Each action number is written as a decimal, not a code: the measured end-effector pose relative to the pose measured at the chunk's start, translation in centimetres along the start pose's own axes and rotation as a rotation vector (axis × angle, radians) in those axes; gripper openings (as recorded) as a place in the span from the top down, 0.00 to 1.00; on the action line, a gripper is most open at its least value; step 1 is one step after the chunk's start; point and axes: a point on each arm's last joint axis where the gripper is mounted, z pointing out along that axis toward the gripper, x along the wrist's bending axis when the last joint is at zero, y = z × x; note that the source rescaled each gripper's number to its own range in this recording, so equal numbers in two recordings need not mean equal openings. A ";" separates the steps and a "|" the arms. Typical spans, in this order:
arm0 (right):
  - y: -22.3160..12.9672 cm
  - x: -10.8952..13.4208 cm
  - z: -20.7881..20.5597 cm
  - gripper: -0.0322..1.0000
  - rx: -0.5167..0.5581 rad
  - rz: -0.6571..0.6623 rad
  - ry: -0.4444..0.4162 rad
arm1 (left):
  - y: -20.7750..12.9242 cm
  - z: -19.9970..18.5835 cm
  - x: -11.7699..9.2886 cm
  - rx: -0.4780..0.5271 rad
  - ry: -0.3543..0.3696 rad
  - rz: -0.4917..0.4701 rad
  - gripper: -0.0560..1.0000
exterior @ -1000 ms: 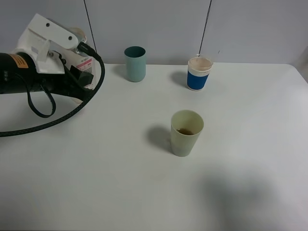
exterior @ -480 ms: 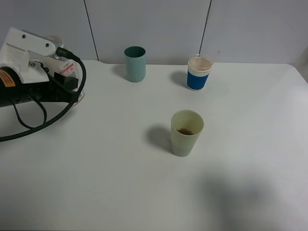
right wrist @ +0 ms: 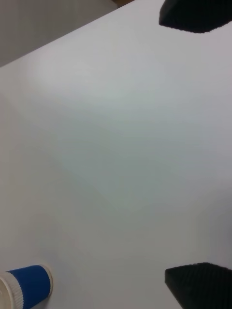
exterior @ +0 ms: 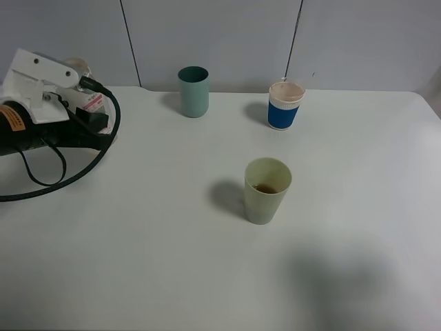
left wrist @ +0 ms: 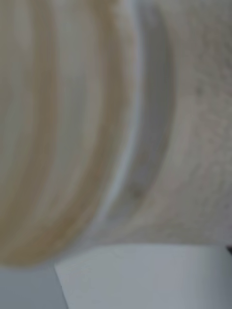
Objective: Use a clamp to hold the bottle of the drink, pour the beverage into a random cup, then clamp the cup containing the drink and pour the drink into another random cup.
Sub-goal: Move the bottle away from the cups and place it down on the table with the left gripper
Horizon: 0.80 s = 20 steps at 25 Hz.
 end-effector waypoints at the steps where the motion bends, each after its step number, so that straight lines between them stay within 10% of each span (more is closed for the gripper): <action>1: 0.0 0.0 0.0 0.13 0.000 0.000 0.000 | -0.3 0.4 0.0 0.000 -0.006 -0.001 0.91; 20: 0.0 0.0 0.0 0.13 0.000 0.000 0.000 | -4.8 4.6 -0.8 0.008 -0.092 -0.019 0.91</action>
